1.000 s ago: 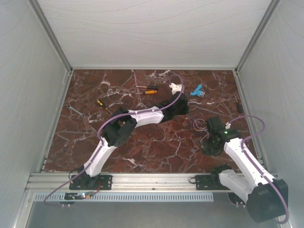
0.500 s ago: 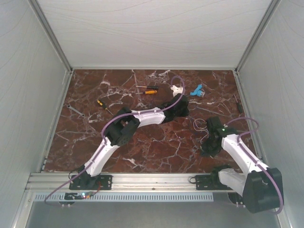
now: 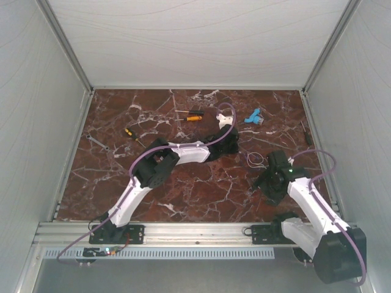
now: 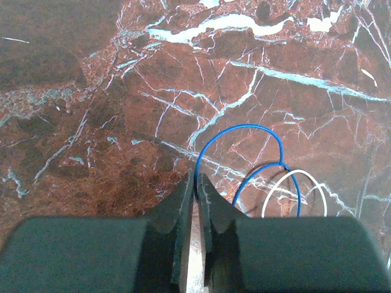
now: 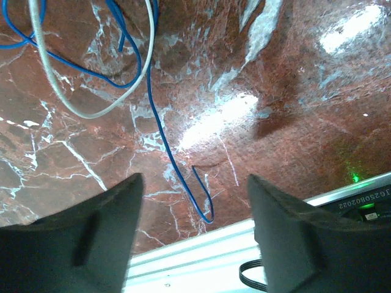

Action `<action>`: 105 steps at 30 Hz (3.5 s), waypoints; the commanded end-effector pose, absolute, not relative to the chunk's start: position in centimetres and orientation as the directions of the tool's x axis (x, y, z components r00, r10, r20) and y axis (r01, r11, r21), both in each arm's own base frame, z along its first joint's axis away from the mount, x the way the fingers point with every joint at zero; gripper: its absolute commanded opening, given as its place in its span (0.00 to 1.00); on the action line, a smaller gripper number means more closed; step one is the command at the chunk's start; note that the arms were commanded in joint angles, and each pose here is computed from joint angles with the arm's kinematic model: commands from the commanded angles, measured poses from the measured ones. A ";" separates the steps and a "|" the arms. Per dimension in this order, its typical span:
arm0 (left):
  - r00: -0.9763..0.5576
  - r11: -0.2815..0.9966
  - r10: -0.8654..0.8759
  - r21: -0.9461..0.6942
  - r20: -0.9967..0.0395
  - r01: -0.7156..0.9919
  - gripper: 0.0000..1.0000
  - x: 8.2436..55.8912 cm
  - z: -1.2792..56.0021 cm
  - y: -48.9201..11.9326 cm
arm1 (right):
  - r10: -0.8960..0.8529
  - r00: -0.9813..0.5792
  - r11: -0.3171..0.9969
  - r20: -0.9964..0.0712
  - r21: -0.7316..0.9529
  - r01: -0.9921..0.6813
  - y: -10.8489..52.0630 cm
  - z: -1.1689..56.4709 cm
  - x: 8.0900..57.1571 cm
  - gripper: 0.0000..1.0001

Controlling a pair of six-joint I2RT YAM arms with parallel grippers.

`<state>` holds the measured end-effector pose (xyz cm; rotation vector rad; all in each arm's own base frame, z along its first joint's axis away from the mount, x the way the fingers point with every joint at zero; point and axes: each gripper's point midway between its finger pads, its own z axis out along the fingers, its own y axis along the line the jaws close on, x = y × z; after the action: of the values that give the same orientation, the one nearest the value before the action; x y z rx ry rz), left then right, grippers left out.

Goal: Zip-tie the wires
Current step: Straighten the cable at the center of the board, then pick up the cable at the center of the board.

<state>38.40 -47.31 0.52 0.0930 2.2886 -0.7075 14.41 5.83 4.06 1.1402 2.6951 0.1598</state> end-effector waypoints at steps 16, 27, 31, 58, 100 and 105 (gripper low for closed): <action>-0.585 0.834 -0.172 -0.433 -0.793 0.341 0.62 40.1 8.7 -47.0 | 0.675 -0.653 0.737 -0.342 0.313 0.598 5.0 8.9 17.3 0.98; -0.416 0.888 -0.119 -0.284 -0.901 0.361 1.00 40.3 15.6 -42.5 | 0.585 -0.570 0.811 -0.577 0.407 0.420 4.4 16.3 21.6 0.98; -0.380 0.935 -0.085 -0.206 -0.921 0.288 1.00 39.7 18.3 -38.6 | 0.512 -0.547 0.848 -0.662 0.490 0.202 6.7 19.8 23.8 0.98; -0.445 0.983 -0.109 -0.163 -0.889 0.085 0.99 31.0 23.6 -11.1 | 0.077 -0.622 0.857 -0.779 0.370 -0.358 24.1 13.2 32.0 0.71; -0.490 0.984 -0.059 -0.135 -0.870 0.119 0.94 30.6 21.0 -10.8 | -0.096 -0.610 0.858 -0.786 0.245 -0.452 26.2 11.8 33.5 0.00; -0.487 0.984 -0.059 -0.133 -0.871 0.119 0.94 30.6 21.1 -10.8 | -0.114 -0.540 0.841 -0.834 0.209 -0.500 25.9 17.2 33.1 0.00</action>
<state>30.04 -10.59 19.61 0.0299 2.1244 -0.1962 33.43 25.91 12.62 -0.3667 2.1917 0.5458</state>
